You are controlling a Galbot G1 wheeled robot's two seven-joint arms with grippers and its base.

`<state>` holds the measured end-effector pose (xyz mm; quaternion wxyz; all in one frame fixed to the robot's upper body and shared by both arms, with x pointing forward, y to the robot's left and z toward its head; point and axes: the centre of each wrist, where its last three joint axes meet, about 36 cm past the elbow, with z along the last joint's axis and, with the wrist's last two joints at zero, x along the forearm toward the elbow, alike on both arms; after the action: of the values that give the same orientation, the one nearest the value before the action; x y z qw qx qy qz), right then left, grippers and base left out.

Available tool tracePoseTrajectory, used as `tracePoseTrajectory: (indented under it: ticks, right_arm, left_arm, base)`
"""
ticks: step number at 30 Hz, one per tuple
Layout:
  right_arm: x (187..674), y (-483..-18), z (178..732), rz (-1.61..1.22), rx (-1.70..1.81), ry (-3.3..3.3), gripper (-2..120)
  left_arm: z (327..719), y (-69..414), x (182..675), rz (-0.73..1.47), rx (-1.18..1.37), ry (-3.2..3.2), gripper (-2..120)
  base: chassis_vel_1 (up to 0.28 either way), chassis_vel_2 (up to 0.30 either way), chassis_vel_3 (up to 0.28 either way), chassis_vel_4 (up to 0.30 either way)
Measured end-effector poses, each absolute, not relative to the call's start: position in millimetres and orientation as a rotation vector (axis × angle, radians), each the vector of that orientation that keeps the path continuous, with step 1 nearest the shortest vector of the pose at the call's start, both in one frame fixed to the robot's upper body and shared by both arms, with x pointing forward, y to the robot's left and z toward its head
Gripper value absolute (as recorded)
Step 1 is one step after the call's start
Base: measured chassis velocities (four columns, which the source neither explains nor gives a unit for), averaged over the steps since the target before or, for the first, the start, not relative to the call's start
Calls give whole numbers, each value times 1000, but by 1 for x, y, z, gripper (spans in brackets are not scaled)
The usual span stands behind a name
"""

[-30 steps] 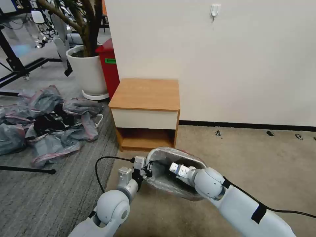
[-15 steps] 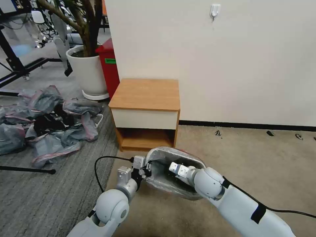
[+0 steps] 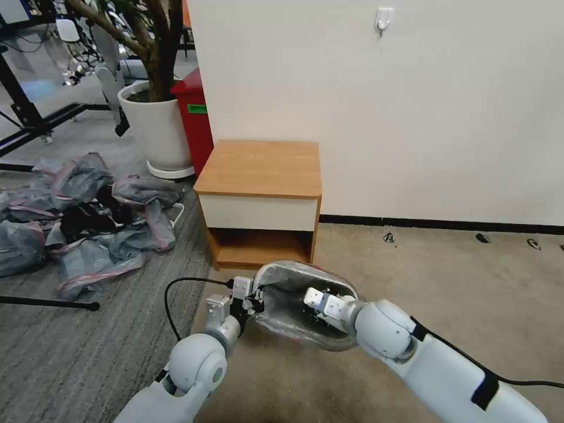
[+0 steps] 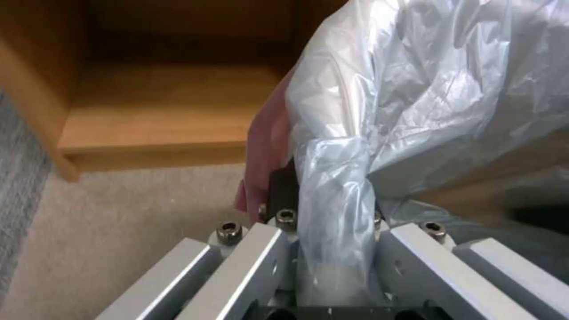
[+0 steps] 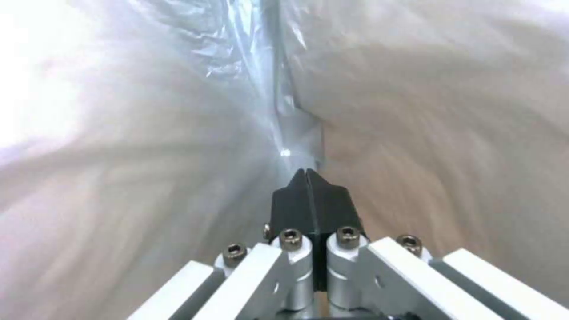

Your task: Pick up the garbage bag from the table and place it over the trash can.

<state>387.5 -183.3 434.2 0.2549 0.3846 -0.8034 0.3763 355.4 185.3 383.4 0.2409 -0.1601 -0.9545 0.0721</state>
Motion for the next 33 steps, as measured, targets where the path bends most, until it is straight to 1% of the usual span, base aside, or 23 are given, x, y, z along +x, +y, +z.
tracePoseTrajectory:
  ticks: [4, 5, 8, 10, 12, 14, 16, 18, 19, 21, 23, 24, 27, 28, 29, 32, 33]
  right_arm:
    - [360, -207, 476, 865, 1048, -2340, 0]
    - [360, -207, 476, 865, 1048, -2340, 0]
    - [346, -211, 500, 759, 910, -2592, 0]
    - [345, -211, 504, 707, 861, -2675, 0]
    - [343, -208, 508, 565, 756, -2849, 0]
    - [342, -207, 507, 515, 717, -2903, 0]
    - [338, -205, 501, 403, 647, -3038, 0]
    - [334, -201, 494, 325, 563, -3113, 7]
    - [334, -201, 494, 325, 563, -3113, 7]
    - [330, -198, 487, 259, 494, -3168, 15]
    - [330, -197, 481, 235, 426, -3207, 25]
    - [330, -197, 481, 235, 426, -3207, 25]
    - [330, -197, 478, 218, 366, -3231, 37]
    - [329, -197, 477, 213, 356, -3232, 43]
    - [329, -197, 477, 213, 356, -3232, 43]
    - [327, -198, 474, 206, 344, -3228, 56]
    - [327, -198, 474, 206, 344, -3228, 56]
  left_arm:
    - [386, 189, 358, 335, -373, -2546, 3]
    - [386, 189, 358, 335, -373, -2546, 3]
    - [393, 192, 358, 400, -317, -2489, 3]
    - [395, 193, 358, 416, -305, -2467, 3]
    - [403, 195, 355, 452, -265, -2408, 3]
    - [406, 196, 355, 456, -249, -2387, 2]
    - [412, 199, 353, 451, -198, -2341, 2]
    - [416, 200, 351, 449, -155, -2302, 2]
    - [416, 200, 351, 449, -155, -2302, 2]
    - [417, 201, 350, 447, -128, -2271, 2]
    - [417, 201, 350, 451, -115, -2252, 2]
    - [417, 201, 350, 451, -115, -2252, 2]
    - [414, 201, 352, 460, -121, -2233, 2]
    - [413, 200, 352, 461, -123, -2227, 2]
    - [413, 200, 352, 461, -123, -2227, 2]
    - [410, 199, 353, 460, -122, -2217, 2]
    - [410, 199, 353, 460, -122, -2217, 2]
  base:
    - [0, 0, 0, 0]
    - [0, 0, 0, 0]
    - [0, 0, 0, 0]
    - [0, 0, 0, 0]
    - [0, 0, 0, 0]
    - [0, 0, 0, 0]
    - [0, 0, 0, 0]
    - [0, 0, 0, 0]
    - [0, 0, 0, 0]
    - [0, 0, 0, 0]
    - [0, 0, 0, 0]
    - [0, 0, 0, 0]
    - [0, 0, 0, 0]
    - [0, 0, 0, 0]
    - [0, 0, 0, 0]
    - [0, 0, 0, 0]
    - [0, 0, 0, 0]
